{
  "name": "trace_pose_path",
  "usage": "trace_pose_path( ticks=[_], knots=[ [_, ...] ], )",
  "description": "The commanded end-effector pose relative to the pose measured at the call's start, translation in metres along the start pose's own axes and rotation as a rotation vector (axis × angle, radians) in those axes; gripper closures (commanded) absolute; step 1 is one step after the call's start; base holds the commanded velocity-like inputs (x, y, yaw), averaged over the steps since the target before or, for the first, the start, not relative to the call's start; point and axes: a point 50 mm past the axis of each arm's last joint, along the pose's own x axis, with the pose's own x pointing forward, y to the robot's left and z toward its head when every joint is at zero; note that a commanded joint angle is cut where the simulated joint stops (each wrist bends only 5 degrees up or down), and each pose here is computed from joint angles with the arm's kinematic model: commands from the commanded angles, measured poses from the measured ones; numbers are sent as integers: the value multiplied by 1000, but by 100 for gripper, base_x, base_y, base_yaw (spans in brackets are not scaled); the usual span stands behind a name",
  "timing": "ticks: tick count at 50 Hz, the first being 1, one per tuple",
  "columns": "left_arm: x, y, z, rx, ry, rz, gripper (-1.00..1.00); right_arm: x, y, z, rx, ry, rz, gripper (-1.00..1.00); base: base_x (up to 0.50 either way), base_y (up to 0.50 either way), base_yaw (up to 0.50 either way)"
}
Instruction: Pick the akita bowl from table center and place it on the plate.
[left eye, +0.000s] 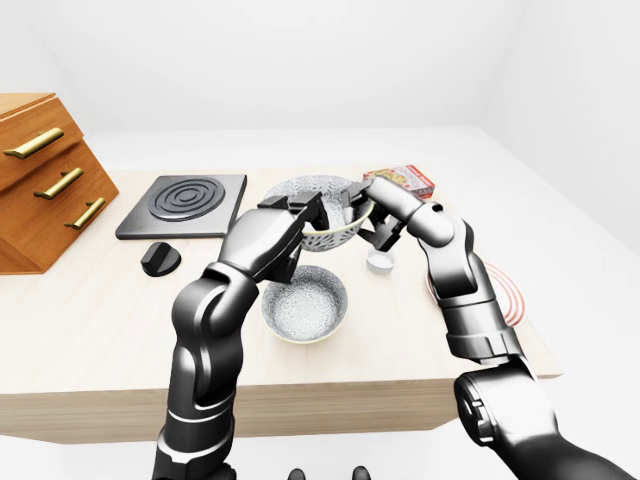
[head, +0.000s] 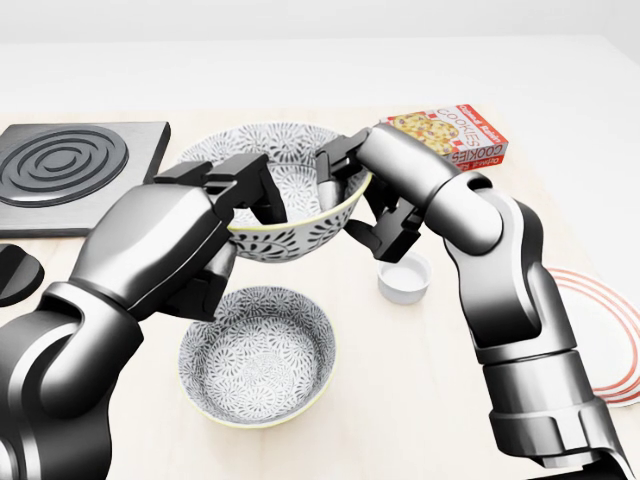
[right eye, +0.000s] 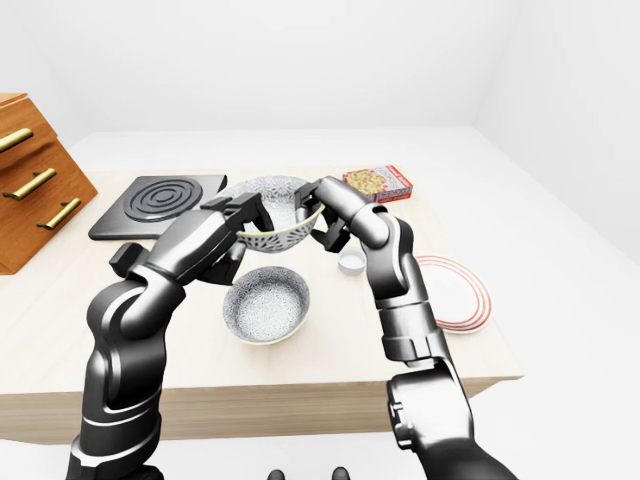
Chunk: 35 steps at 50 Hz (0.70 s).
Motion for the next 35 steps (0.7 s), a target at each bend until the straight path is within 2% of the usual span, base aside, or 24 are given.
trace_pose_path(
  ticks=[1,14,16,17,19,21,27,28,33,34,35],
  knots=[
    [-2,2,2,-6,-14,10,100,-3,0,2,38,-35,-31,100,0,0,0],
    [-1,2,-1,-5,-2,10,97,-16,-1,0,26,-49,-40,100,0,0,0],
    [-1,2,-1,-5,1,9,87,-18,-1,0,26,-49,-39,100,0,0,0],
    [-1,3,-2,-5,3,9,69,-19,-1,0,24,-50,-38,100,0,0,0],
    [0,3,-2,-5,4,8,13,-20,0,0,24,-52,-37,100,0,0,0],
    [0,2,-3,-2,6,3,-96,-21,1,-1,25,-50,-35,100,0,0,0],
    [0,4,-5,-16,15,10,-100,-18,1,-3,31,-41,-35,100,0,0,0],
    [-1,6,-5,-49,19,26,-100,-15,1,-4,34,-35,-35,100,0,0,0],
    [-10,23,17,-192,-162,122,-100,-14,-1,-6,42,-27,-42,100,0,0,0],
    [-18,38,28,-245,-256,201,-100,-16,-2,-8,43,-23,-47,100,0,0,0],
    [-22,44,33,-247,-297,224,-100,-17,-2,-9,44,-22,-49,100,0,0,0]
  ],
)
